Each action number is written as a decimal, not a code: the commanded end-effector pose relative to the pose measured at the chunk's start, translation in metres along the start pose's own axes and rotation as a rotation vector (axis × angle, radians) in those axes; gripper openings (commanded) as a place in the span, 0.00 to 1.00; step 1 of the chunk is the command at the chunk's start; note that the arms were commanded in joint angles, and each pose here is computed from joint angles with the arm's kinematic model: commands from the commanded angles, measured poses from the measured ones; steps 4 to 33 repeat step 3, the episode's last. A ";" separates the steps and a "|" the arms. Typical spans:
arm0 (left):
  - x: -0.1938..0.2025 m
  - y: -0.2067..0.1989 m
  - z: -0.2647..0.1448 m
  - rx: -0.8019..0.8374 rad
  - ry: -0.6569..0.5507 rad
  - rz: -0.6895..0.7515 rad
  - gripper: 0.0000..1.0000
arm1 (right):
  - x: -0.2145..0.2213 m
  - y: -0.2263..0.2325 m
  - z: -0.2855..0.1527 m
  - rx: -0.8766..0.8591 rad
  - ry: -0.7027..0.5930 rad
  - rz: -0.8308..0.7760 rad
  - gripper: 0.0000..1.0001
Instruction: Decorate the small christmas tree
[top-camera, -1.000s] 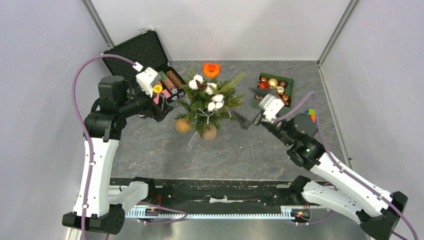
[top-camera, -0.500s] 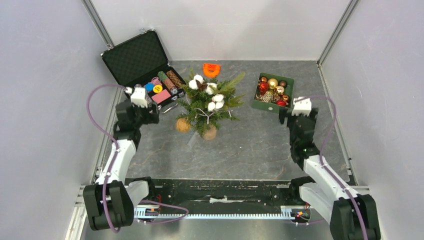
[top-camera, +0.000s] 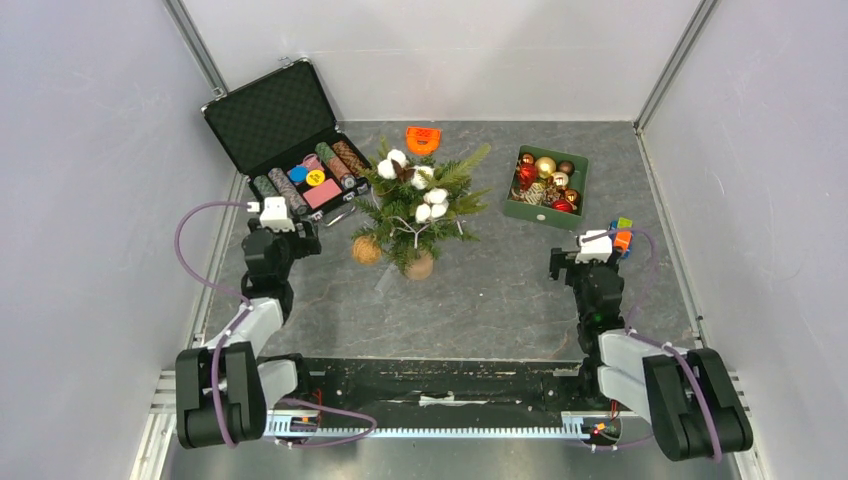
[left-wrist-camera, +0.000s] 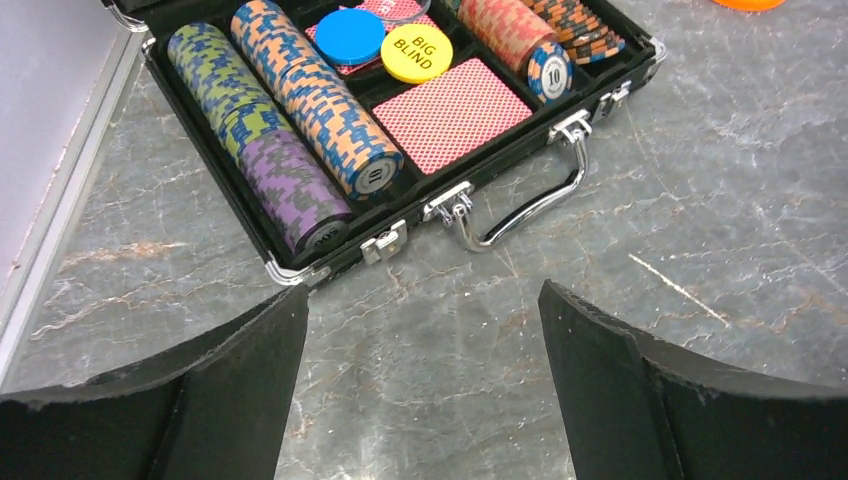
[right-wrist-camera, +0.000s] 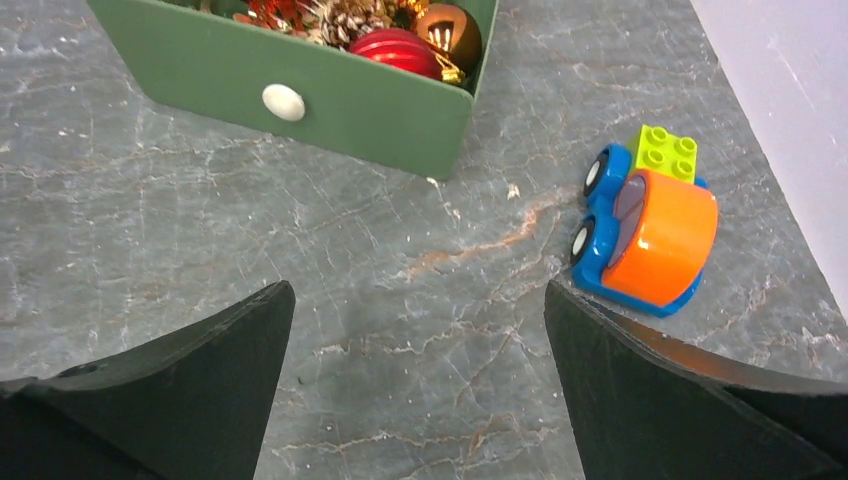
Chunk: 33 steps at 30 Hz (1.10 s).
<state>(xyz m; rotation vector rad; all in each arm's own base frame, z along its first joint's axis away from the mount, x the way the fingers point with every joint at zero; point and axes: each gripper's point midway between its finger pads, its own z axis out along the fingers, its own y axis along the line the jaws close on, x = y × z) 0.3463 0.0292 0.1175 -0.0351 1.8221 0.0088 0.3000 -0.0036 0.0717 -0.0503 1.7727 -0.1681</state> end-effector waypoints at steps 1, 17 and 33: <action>-0.023 -0.007 0.007 0.027 -0.125 -0.086 0.91 | -0.032 0.000 0.004 -0.006 -0.142 -0.001 0.98; -0.020 -0.004 0.007 0.006 -0.124 -0.113 0.91 | -0.017 -0.007 -0.002 0.027 -0.119 -0.016 0.98; -0.020 -0.004 0.007 0.006 -0.124 -0.113 0.91 | -0.017 -0.007 -0.002 0.027 -0.119 -0.016 0.98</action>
